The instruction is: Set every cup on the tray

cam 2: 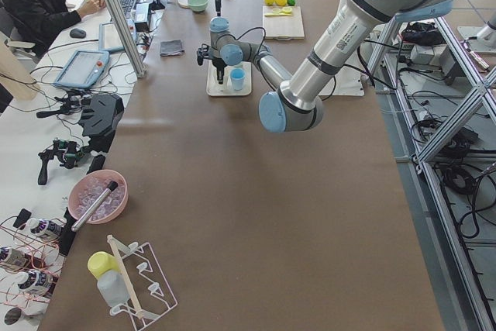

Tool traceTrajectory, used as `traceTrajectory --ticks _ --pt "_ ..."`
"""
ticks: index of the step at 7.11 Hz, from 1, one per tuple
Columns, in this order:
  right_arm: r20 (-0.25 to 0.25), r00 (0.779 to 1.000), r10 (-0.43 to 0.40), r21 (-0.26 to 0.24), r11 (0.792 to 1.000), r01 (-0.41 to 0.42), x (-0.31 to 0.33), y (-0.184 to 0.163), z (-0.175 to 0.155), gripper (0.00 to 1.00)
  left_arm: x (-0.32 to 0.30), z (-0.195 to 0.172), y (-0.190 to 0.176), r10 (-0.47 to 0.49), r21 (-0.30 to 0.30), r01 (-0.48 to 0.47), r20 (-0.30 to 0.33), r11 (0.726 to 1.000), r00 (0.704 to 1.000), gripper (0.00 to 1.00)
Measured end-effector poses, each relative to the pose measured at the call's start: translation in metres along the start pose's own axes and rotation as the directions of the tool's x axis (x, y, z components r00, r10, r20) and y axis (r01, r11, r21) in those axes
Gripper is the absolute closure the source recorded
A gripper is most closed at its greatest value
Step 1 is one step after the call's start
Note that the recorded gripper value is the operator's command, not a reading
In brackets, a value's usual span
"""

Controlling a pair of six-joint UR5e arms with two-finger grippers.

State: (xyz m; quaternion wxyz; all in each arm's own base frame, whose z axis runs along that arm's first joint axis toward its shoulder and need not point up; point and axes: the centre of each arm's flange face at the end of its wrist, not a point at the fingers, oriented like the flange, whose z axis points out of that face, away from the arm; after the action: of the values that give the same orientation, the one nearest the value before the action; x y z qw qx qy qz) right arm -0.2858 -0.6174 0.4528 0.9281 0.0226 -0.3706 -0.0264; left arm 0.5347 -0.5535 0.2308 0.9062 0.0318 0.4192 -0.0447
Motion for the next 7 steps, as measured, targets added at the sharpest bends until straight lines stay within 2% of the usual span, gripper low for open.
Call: traceTrajectory --ticks 1,2,3,4,7 --pt "0.003 1.0 -0.001 0.006 1.0 0.001 0.005 -0.003 0.01 0.03 0.001 -0.001 -0.001 0.003 0.011 -0.003 0.003 1.0 1.0 0.03" --pt "0.005 1.0 0.001 0.01 1.0 -0.001 0.008 -0.004 0.016 0.45 0.002 -0.003 -0.002 0.005 0.032 -0.006 0.008 0.999 1.0 0.03" --pt "0.007 1.0 0.001 0.01 1.0 -0.002 0.009 -0.002 0.02 0.94 0.003 -0.005 -0.005 0.006 0.046 -0.006 0.01 0.999 1.0 0.03" --pt "0.009 1.0 -0.003 0.009 1.0 0.003 0.007 0.001 0.023 1.0 0.003 -0.013 -0.009 0.005 0.058 -0.005 0.006 0.998 1.0 0.03" --pt "0.016 0.999 -0.031 0.01 0.999 0.031 -0.005 0.01 0.029 1.0 0.008 -0.07 -0.028 -0.021 0.07 0.022 -0.018 0.997 1.0 0.03"
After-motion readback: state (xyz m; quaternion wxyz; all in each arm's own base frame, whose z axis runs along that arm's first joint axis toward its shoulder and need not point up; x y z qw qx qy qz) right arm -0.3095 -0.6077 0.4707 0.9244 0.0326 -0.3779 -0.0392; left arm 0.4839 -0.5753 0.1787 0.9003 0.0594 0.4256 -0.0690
